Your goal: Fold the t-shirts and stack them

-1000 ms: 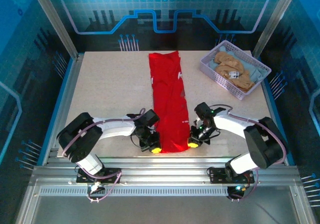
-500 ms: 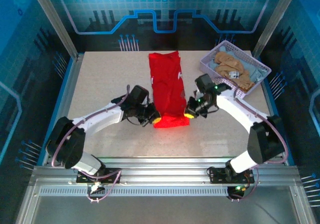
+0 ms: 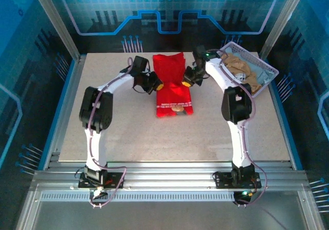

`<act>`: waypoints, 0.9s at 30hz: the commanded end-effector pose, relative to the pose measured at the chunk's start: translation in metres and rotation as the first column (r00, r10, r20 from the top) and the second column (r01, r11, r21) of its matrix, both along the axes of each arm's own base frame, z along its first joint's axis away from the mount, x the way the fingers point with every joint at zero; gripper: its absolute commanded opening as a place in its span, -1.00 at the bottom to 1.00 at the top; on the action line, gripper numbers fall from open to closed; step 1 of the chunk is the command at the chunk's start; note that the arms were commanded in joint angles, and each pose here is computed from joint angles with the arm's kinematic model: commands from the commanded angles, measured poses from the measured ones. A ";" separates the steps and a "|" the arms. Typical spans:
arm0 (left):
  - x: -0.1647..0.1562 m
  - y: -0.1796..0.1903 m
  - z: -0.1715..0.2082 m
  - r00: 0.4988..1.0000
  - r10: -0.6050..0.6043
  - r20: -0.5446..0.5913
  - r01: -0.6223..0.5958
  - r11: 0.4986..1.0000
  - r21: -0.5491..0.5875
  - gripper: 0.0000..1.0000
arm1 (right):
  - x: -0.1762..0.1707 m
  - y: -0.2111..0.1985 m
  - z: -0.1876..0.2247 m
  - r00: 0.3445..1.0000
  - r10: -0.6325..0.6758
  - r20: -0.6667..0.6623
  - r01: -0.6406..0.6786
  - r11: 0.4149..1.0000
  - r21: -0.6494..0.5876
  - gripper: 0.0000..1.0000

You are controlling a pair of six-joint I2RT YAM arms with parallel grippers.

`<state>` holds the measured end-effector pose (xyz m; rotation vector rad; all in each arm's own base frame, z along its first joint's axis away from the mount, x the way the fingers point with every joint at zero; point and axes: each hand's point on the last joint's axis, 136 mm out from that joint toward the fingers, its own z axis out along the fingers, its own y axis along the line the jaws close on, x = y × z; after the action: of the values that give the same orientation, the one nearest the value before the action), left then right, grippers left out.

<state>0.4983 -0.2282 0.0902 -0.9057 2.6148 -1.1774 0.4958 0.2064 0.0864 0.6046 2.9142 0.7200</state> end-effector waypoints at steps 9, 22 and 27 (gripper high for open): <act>-0.067 0.035 0.008 0.997 0.001 -0.074 0.008 0.992 0.128 -0.01 | -0.029 -0.034 0.035 0.996 0.041 0.084 -0.034 0.996 -0.087 0.39; -0.147 -0.001 -0.051 0.971 0.086 -0.221 -0.100 0.993 -0.055 0.00 | -0.141 -0.030 -0.036 0.998 0.010 -0.057 -0.004 0.994 0.105 0.27; -0.136 -0.003 -0.059 0.974 0.091 -0.210 -0.102 0.994 -0.044 -0.08 | -0.140 -0.027 -0.054 0.995 -0.007 -0.097 0.018 0.993 0.115 0.18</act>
<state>0.3361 -0.2225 0.0259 -1.2525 2.7529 -1.1276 0.3444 0.1730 0.0358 0.6591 3.0066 0.8036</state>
